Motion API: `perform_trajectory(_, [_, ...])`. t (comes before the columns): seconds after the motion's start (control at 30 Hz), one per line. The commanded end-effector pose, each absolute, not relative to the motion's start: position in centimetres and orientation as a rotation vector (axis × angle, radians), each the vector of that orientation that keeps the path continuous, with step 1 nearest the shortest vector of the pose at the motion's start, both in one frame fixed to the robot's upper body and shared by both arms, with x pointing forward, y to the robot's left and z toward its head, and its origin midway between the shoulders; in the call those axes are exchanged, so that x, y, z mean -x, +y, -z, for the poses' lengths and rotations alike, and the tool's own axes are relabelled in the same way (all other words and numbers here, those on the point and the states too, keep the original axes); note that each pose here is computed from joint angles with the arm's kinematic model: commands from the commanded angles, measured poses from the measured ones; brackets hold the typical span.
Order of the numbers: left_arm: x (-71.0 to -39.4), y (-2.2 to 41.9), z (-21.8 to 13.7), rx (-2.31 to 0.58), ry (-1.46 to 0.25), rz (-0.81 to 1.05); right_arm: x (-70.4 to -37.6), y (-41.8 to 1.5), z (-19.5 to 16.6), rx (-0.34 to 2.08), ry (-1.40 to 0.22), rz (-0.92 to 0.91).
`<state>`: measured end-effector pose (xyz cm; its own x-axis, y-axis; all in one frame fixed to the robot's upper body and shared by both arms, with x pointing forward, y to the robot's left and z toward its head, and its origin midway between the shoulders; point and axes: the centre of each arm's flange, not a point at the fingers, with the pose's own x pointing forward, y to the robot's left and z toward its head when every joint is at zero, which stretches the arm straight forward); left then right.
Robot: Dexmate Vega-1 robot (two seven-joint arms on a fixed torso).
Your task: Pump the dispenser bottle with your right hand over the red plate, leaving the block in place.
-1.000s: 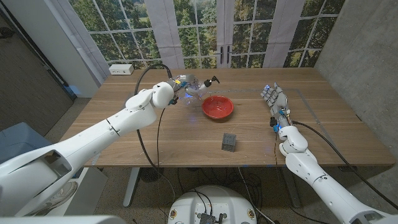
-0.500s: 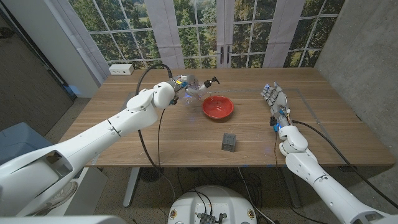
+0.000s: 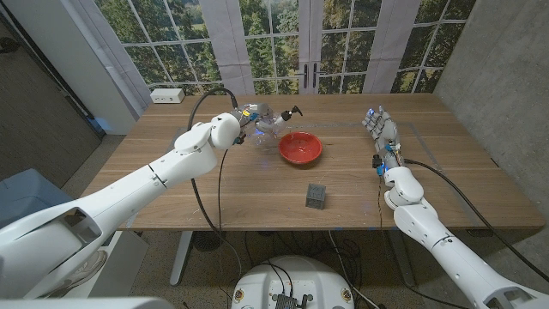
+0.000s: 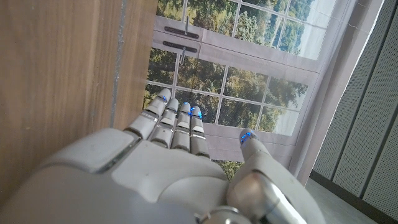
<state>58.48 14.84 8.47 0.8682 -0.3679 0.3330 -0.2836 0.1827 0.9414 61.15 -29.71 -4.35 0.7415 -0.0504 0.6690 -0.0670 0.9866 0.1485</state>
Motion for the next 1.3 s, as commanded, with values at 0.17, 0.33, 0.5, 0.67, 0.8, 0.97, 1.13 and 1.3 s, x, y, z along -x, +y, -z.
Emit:
perform_trajectory(0.17, [-58.2,14.4,-8.4,-1.416,-0.564,0.066,-60.4,-28.7,1.4,-0.093,-0.787,0.003])
perform_trajectory(0.33, [-57.9,14.2,-8.3,-1.424,-0.571,0.057,-60.2,-28.1,0.0,-0.044,-0.81,-0.007])
perform_trajectory(0.5, [-57.8,14.2,-8.3,-1.428,-0.557,0.058,-60.1,-27.5,-0.8,-0.013,-0.825,-0.015])
perform_trajectory(0.67, [-57.6,14.2,-8.2,-1.421,-0.563,0.06,-60.2,-26.8,-1.5,0.006,-0.835,-0.02])
perform_trajectory(0.8, [-57.5,14.3,-8.1,-1.423,-0.559,0.052,-60.5,-26.4,-1.8,-0.005,-0.842,-0.037])
perform_trajectory(0.97, [-57.4,14.3,-8.0,-1.425,-0.552,0.054,-60.5,-25.6,-2.4,0.04,-0.842,-0.036])
perform_trajectory(1.13, [-57.4,14.3,-7.9,-1.427,-0.551,0.052,-60.4,-24.8,-2.9,0.06,-0.862,-0.043])
perform_trajectory(1.3, [-57.5,14.3,-7.9,-1.419,-0.556,0.057,-60.3,-23.7,-3.5,0.095,-0.865,-0.036])
